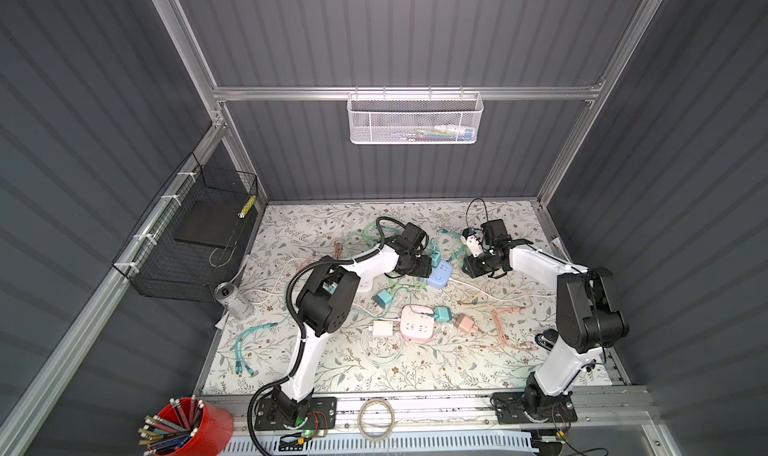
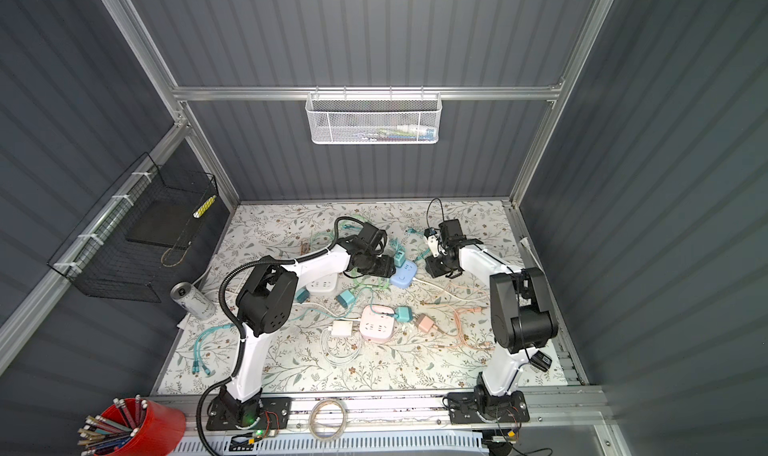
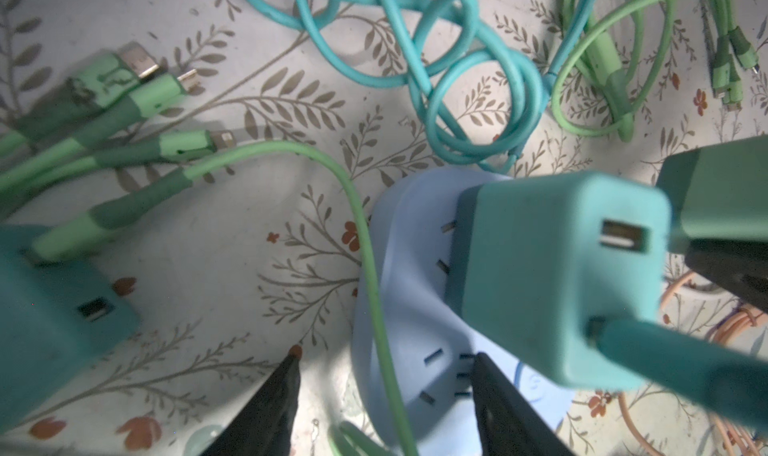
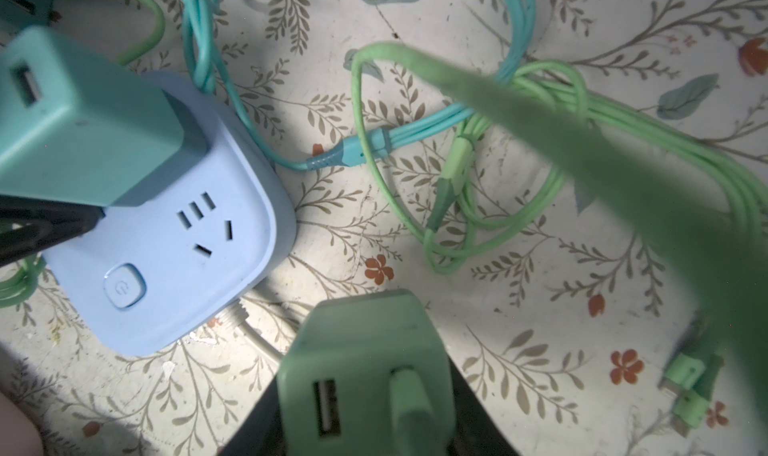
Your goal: Pull the plug off the socket
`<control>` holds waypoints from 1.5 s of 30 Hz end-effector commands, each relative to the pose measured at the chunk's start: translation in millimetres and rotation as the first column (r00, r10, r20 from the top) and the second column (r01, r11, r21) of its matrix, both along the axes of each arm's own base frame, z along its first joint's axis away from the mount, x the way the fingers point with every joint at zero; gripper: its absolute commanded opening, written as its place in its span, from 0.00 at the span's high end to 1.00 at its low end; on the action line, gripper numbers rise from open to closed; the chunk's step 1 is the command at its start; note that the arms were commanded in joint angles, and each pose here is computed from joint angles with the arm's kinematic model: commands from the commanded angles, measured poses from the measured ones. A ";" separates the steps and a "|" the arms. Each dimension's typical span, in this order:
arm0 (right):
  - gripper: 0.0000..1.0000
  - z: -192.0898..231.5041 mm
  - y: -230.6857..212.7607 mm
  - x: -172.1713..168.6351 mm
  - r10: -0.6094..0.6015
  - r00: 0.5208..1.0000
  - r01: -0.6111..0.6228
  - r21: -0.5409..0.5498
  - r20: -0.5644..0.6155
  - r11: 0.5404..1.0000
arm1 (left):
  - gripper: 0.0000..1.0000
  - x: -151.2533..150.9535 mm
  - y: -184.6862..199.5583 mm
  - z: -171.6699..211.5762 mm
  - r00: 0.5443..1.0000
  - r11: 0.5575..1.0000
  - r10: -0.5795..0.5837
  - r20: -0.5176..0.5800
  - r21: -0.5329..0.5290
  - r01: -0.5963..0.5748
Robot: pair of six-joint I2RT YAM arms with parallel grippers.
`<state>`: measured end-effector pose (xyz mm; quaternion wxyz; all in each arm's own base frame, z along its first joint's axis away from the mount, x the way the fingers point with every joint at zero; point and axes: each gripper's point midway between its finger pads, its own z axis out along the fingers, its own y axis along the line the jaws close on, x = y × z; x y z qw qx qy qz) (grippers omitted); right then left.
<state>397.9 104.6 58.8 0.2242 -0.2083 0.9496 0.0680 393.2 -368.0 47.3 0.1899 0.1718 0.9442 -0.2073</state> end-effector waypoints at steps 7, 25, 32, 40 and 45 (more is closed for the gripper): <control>0.49 -14.3 -6.4 -4.1 -0.028 0.998 0.026 -0.026 -0.064 0.999 | 0.33 -13.3 19.7 -2.8 1.000 0.997 0.018 -0.018 0.077 -0.016; 0.31 6.4 -21.7 2.3 -0.101 0.995 0.100 -0.086 -0.008 0.991 | 0.31 -9.3 19.1 29.7 0.998 0.999 0.039 0.053 0.017 -0.040; 0.26 30.9 -33.2 2.8 -0.158 0.986 0.162 -0.113 0.044 0.980 | 0.30 -8.8 25.0 36.5 0.996 0.998 0.046 0.077 0.033 -0.049; 0.25 52.7 -18.0 -0.5 -0.073 0.989 0.083 -0.077 0.125 0.994 | 0.29 -11.1 28.2 28.8 0.997 0.997 0.040 0.066 0.056 -0.044; 0.24 57.0 23.7 -4.2 0.091 0.974 -0.088 -0.022 0.207 0.996 | 0.30 -12.4 28.3 20.9 0.998 0.998 0.038 0.044 0.054 -0.041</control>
